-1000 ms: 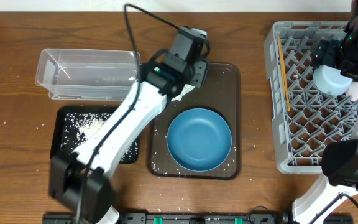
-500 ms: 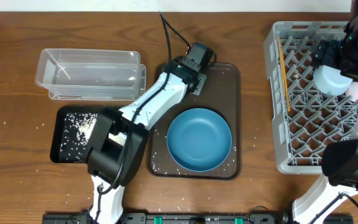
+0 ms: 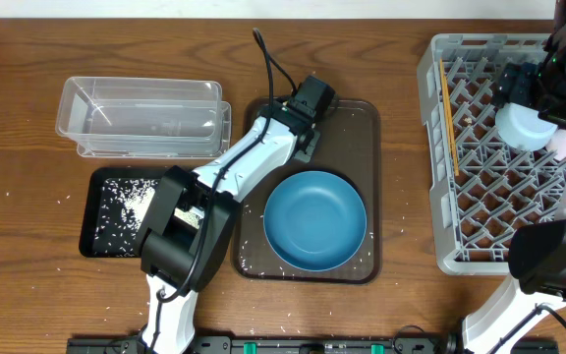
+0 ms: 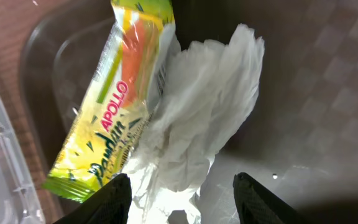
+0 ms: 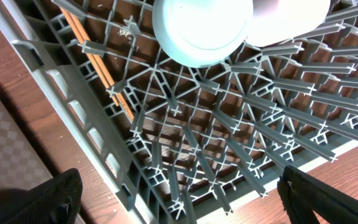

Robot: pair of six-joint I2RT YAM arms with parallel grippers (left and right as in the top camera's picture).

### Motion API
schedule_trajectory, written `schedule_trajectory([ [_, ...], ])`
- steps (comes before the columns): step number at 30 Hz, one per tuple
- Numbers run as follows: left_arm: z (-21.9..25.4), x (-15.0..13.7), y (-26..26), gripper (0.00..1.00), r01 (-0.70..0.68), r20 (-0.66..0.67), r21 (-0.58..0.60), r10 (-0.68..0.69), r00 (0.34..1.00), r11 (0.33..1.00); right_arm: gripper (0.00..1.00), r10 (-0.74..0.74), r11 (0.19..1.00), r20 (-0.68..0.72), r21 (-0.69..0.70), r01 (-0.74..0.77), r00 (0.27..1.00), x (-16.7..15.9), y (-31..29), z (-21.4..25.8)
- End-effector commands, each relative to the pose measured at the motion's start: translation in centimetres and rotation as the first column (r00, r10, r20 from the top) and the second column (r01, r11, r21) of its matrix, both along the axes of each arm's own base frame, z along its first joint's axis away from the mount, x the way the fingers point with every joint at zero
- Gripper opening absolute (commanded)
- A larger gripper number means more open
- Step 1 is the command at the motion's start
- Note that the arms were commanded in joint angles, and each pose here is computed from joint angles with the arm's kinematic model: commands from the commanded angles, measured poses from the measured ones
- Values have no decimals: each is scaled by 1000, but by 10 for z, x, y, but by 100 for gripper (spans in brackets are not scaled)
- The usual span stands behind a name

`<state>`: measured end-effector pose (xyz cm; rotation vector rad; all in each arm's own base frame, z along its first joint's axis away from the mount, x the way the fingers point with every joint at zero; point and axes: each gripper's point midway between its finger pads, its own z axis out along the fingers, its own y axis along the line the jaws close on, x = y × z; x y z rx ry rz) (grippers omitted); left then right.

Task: Sort waste into correct bins and load items into the dishwasher rack
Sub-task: 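Grasp the white tissue on the brown tray with the left gripper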

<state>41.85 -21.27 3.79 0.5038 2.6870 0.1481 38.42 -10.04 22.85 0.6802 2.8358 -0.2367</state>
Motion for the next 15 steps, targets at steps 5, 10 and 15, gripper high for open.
schedule_trajectory([
  [5, -12, -1, 4, 52, -17, -7, 4, 17, 1000, 1000, 99, -14, 1000, -1, 3, 14, 1000, -1, 0, -1],
  [10, -15, 2, 1, 51, -17, 4, -3, 17, 1000, 1000, 99, -14, 1000, -1, 3, 14, 1000, -1, 0, -1],
  [15, -25, -1, -2, 51, -12, -24, -16, 12, 1000, 1000, 99, -13, 1000, -1, 3, 13, 1000, -1, 0, -1],
])
